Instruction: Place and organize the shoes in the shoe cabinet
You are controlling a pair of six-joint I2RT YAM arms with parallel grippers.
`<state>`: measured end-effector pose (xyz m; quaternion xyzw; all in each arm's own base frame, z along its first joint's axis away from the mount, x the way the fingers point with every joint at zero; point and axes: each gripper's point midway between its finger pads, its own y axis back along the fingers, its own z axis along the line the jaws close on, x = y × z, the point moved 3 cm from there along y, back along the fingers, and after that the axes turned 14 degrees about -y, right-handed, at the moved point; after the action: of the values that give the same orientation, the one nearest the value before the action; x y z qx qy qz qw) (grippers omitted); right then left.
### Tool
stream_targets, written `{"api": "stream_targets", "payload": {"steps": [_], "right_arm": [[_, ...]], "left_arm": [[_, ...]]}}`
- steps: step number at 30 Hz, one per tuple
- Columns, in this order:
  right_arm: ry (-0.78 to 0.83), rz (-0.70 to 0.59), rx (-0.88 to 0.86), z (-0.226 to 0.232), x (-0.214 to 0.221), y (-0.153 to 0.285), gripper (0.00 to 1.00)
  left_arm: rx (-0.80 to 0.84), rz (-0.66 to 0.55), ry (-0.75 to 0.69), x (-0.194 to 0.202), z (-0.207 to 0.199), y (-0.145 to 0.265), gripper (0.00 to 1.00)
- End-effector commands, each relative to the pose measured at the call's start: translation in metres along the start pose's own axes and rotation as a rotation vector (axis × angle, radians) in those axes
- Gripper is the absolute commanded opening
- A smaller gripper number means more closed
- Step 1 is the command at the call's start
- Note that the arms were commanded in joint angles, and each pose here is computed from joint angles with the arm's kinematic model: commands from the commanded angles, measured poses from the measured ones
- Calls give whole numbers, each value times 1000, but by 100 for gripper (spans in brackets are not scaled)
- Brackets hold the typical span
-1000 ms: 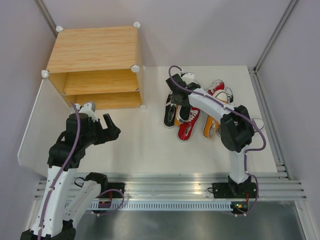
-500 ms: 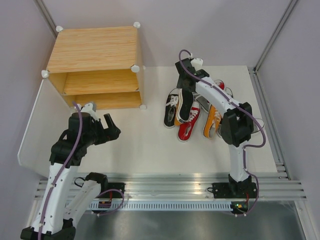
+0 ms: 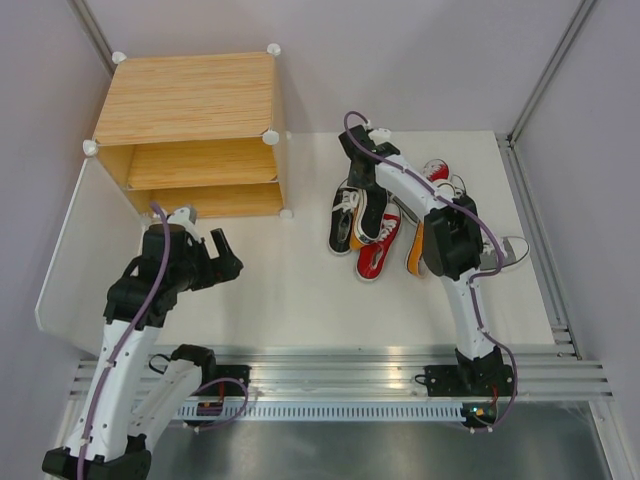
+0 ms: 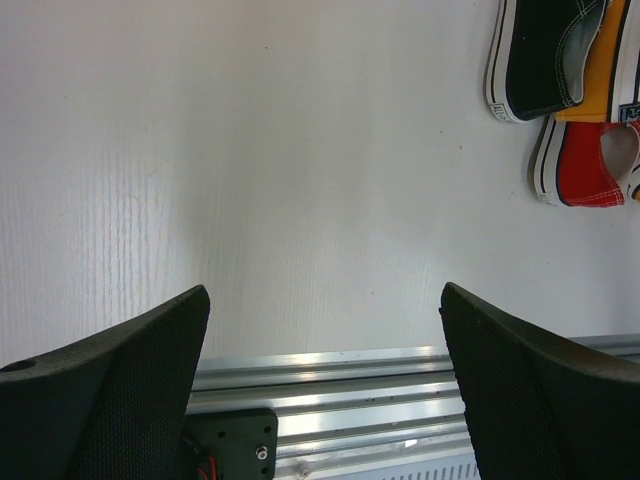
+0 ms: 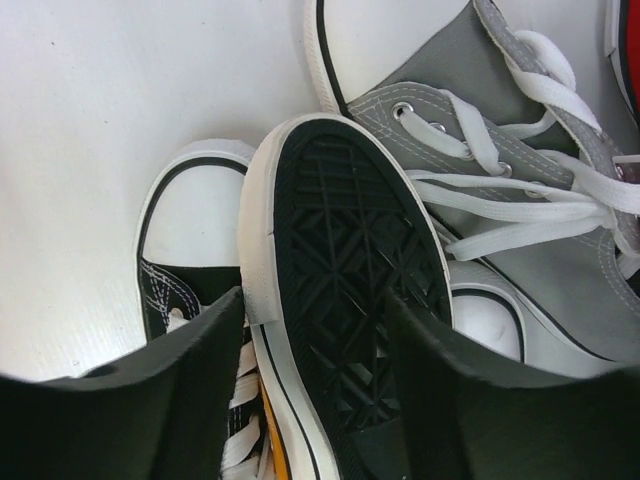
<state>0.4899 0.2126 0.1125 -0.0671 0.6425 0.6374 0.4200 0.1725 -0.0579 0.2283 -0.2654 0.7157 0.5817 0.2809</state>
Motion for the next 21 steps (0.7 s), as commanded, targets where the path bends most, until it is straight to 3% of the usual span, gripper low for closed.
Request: {"api": "stream_targets", "payload": {"steps": [1,3,7,11,21], "right_arm": [[13,24,49,-11,4,-8,58],[23,38,48,-14,6,-11,52],[43,65,63,-25,8,-14,23],[37,70,27,-29,0,0,3],[-23,28,-324,-9,-42,82,1]], "left_arm": [[0,-14,-11,-4,0,-3,100],[-3,-9,-11,-3,0,-5,100],[6,1,-11,-2,-1,-8,100],[19,-8,-8,-4,-3,-6,100],[159,-38,6,-19,-26,-7,100]]}}
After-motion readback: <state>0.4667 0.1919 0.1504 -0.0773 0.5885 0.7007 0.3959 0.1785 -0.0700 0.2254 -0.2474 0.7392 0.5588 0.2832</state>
